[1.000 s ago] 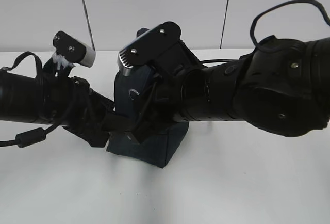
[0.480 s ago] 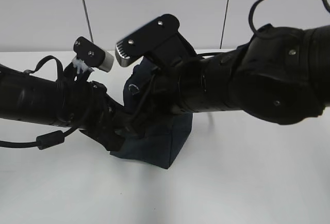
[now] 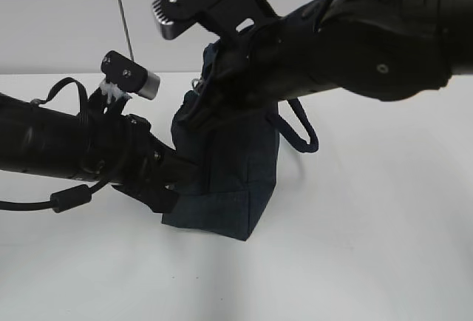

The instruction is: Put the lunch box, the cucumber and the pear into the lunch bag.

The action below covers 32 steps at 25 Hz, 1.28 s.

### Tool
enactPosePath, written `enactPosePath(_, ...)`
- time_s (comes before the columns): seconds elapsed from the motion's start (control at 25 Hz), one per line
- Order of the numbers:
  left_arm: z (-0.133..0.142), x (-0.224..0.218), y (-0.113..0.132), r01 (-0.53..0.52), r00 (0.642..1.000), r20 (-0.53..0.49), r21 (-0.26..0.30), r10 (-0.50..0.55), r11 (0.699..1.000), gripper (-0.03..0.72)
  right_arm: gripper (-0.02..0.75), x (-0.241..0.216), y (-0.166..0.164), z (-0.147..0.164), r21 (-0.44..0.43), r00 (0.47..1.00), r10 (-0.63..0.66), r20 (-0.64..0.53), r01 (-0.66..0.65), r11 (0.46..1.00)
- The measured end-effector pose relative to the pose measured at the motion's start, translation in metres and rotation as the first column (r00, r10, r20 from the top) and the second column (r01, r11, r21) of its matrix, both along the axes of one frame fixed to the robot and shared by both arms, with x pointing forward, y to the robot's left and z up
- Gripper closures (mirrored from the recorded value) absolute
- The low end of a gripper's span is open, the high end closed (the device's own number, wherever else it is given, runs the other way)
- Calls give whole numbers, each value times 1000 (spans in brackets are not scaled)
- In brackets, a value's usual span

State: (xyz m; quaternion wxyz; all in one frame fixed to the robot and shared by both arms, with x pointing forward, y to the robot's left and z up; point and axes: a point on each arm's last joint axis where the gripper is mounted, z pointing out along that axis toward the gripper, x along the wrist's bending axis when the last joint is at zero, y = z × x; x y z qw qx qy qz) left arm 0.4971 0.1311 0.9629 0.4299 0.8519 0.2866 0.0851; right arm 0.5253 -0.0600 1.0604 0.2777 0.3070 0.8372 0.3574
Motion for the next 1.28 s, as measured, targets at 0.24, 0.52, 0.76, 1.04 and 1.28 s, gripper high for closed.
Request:
enactPosePath(0.24, -1, -15, 7, -10, 1000, -19, -2, 10, 1000, 691, 732, 37, -26, 10, 59, 991, -137, 7, 136, 989)
enactPosePath(0.52, -3, -30, 12, -8, 999, -41, -7, 8, 1000, 691, 732, 67, -25, 14, 85, 984, -176, 31, 173, 981)
enactPosePath(0.76, -3, -43, 18, -16, 998, -62, -22, 14, 1000, 692, 732, 106, -22, -7, 90, 973, -229, -3, 228, 969)
enactPosePath(1.04, 1, -50, 27, -117, 990, -79, -28, 115, 993, 692, 732, 130, -35, -24, 115, 941, -320, -108, 331, 937)
enactPosePath(1.28, 6, -40, 49, -281, 959, -41, 9, 281, 960, 691, 732, 127, -38, -25, 102, 926, -343, -157, 361, 927)
